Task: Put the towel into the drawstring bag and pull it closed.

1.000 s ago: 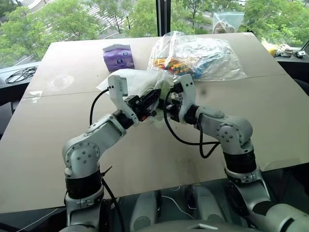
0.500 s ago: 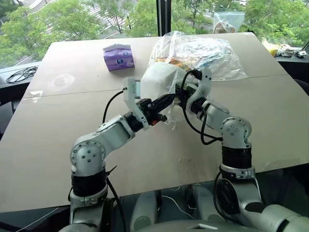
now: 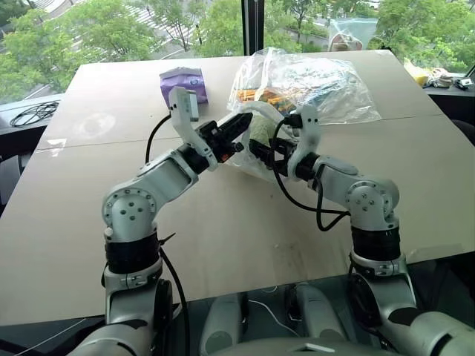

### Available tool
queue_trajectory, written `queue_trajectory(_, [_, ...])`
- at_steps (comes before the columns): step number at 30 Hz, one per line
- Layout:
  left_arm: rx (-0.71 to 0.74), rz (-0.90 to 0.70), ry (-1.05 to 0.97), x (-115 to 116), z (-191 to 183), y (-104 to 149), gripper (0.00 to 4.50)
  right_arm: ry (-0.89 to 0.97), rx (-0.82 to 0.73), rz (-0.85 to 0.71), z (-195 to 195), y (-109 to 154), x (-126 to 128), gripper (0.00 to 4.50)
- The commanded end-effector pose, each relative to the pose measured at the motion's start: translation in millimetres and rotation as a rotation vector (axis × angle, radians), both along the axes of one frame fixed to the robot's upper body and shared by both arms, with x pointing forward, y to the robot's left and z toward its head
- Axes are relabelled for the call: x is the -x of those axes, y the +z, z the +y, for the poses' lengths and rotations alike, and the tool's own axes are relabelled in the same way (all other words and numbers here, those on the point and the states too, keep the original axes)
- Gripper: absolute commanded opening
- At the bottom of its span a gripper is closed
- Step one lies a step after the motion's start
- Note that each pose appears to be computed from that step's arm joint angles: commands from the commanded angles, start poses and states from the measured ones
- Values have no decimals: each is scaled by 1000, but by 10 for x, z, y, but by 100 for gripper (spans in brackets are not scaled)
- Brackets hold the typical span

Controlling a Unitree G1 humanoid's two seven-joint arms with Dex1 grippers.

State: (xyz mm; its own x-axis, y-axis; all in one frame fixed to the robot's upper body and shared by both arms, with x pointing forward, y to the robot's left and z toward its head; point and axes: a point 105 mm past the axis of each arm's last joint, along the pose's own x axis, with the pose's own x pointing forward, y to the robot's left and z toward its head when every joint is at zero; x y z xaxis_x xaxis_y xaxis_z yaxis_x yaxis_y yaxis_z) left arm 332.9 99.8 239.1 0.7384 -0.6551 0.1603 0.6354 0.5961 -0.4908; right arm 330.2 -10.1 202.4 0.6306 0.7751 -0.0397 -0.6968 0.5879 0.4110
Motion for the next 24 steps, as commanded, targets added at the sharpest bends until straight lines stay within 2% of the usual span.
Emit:
queue_trajectory(1, [16, -46, -2, 23, 8, 106, 0, 185, -79, -158, -125, 335, 369, 416])
queue_trajectory(6, [7, -42, -23, 28, -42, 69, 0, 219, -142, -201, -216, 431, 483, 416])
queue_trajectory(9, [3, -45, -45, 35, -107, 64, 0, 257, -243, -249, -136, 598, 573, 416])
queue_trajectory(15, [8, -57, -79, 56, -208, 83, 0, 315, -257, -267, 56, 595, 653, 416])
queue_trajectory(17, [7, -61, -82, 56, -220, 87, 0, 330, -342, -295, 44, 723, 692, 416])
queue_trajectory(19, [10, -65, -73, 35, -202, 95, 0, 257, -422, -336, -99, 888, 605, 416])
queue_trajectory(21, [19, -67, -60, 13, -170, 109, 0, 159, -418, -369, -346, 935, 469, 416])
queue_trajectory(24, [24, -65, -54, 4, -152, 106, 0, 86, -238, -405, -705, 763, 400, 416])
